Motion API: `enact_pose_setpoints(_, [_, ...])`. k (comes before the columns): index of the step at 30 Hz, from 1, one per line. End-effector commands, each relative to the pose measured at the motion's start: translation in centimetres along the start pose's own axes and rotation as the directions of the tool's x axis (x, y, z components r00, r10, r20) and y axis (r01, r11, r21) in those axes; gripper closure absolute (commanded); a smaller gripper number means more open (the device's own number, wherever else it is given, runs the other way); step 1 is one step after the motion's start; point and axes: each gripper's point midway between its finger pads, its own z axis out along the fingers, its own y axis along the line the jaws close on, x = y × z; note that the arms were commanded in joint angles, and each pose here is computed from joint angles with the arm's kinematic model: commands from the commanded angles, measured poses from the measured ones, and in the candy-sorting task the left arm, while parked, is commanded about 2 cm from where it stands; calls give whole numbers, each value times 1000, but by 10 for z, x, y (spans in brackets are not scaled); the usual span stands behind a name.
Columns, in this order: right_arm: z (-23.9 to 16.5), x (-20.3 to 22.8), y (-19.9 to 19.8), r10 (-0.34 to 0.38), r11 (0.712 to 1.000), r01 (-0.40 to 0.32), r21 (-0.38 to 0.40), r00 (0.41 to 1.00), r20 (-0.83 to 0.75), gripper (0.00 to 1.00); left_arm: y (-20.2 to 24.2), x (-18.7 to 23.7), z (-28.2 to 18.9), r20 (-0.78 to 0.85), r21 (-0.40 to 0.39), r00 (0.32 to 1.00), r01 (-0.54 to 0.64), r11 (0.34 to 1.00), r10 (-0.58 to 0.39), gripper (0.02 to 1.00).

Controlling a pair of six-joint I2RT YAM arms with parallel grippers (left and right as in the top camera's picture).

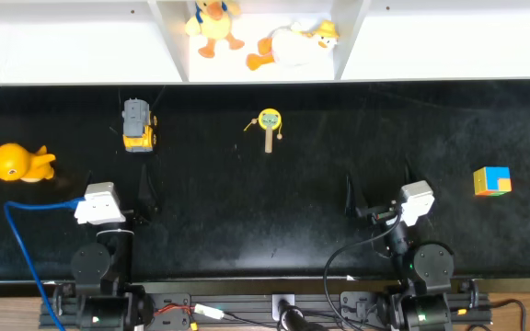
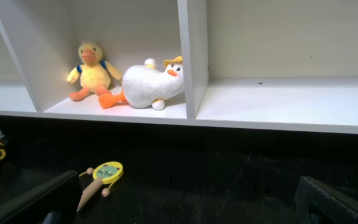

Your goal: Store Toys

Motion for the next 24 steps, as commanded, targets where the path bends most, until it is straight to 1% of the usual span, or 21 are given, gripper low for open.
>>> enact_pose_setpoints(1, [0,4,1,5,1000,-5,-3,1000,-2,7,-4,0,0,6,20,1000,11,1000,-11,20])
enact_pose_setpoints(10, [0,4,1,5,1000,-5,-3,1000,-2,5,-1,-1,0,11,6,1000,11,1000,-11,20])
enact_pose_setpoints(14, [0,4,1,5,1000,-5,-3,1000,-2,5,-3,-2,0,13,18,1000,11,1000,-11,20])
enact_pose_setpoints(17, [0,4,1,5,1000,-5,-3,1000,-2,5,-2,-3,0,19,9,1000,12,1000,-12,20])
enact_pose_setpoints(20, [0,4,1,5,1000,-5,-3,1000,-2,5,4,-6,-2,10,-30,1000,12,999,-12,20])
enact_pose_setpoints(22, [0,4,1,5,1000,-5,-3,1000,-1,3,11,-17,-7,11,-69,1000,13,998,-12,20])
enact_pose_setpoints(24, [0,4,1,5,1000,-5,-3,1000,-2,5,21,-31,-15,10,-133,999,42,990,-41,20])
